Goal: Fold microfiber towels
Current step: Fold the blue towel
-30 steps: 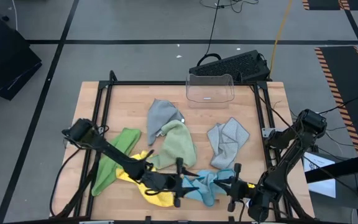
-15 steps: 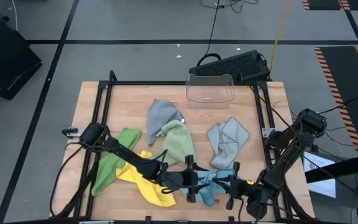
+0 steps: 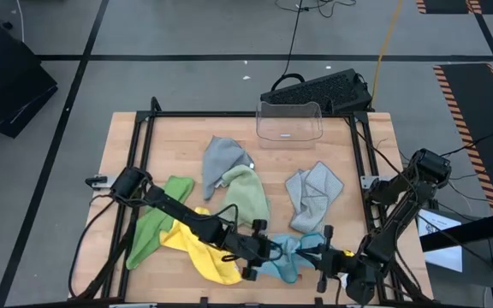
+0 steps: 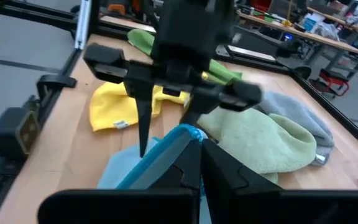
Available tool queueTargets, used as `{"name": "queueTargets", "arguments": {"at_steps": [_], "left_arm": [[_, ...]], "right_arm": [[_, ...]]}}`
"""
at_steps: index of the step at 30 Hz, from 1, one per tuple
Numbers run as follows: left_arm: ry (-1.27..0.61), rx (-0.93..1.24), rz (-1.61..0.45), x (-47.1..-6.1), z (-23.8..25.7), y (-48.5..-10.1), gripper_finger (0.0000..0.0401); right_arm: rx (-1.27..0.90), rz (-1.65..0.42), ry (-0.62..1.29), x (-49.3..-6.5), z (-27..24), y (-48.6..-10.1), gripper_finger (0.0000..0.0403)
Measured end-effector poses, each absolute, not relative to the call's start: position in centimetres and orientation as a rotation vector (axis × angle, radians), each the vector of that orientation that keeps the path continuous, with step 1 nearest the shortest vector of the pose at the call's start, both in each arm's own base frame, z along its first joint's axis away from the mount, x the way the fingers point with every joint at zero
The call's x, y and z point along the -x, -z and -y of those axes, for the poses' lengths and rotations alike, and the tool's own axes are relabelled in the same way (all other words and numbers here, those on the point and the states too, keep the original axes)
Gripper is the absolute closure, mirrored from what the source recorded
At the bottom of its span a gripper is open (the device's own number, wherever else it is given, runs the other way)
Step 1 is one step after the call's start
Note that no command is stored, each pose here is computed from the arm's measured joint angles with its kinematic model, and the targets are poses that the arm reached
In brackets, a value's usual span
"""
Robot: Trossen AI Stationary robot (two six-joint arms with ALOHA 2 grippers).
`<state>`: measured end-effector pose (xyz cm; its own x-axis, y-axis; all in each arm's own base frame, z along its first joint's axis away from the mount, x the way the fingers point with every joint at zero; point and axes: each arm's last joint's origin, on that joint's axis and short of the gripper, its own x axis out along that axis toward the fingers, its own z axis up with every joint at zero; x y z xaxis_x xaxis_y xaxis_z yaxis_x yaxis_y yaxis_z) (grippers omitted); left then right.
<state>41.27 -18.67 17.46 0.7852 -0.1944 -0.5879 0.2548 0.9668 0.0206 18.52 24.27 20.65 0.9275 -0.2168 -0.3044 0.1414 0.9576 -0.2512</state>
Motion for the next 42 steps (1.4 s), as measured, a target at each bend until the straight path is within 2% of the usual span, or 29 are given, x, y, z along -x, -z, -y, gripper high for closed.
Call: {"name": "queueTargets", "arguments": {"at_steps": [9, 15, 21, 27, 31, 39, 42], "left_arm": [[0.265, -0.163, -0.805, -39.8, 19.0, -16.1, 0.0257], [0.165, -0.211, -0.889, -39.0, 18.3, -15.2, 0.0239], [0.147, -0.217, -0.905, -38.7, 17.8, -14.3, 0.0225], [0.122, -0.211, -0.926, -38.5, 16.5, -13.2, 0.0228], [0.171, -0.193, -0.922, -38.4, 16.0, -12.6, 0.0260], [0.283, -0.238, -0.923, -38.2, 16.4, -12.6, 0.0377], [0.299, -0.247, -0.918, -37.8, 16.9, -13.1, 0.0392]], "right_arm": [[0.216, -0.338, 0.130, -17.6, -24.9, -21.0, 0.0402], [0.216, -0.338, 0.127, -17.5, -24.9, -21.0, 0.0402], [0.214, -0.343, 0.120, -17.5, -24.9, -21.0, 0.0402], [0.207, -0.366, 0.083, -17.5, -25.0, -20.9, 0.0402], [0.206, -0.366, 0.083, -17.5, -25.0, -20.9, 0.0402], [0.224, -0.367, 0.079, -17.5, -25.0, -20.9, 0.0402], [0.221, -0.376, 0.064, -17.5, -25.1, -20.9, 0.0402]]}}
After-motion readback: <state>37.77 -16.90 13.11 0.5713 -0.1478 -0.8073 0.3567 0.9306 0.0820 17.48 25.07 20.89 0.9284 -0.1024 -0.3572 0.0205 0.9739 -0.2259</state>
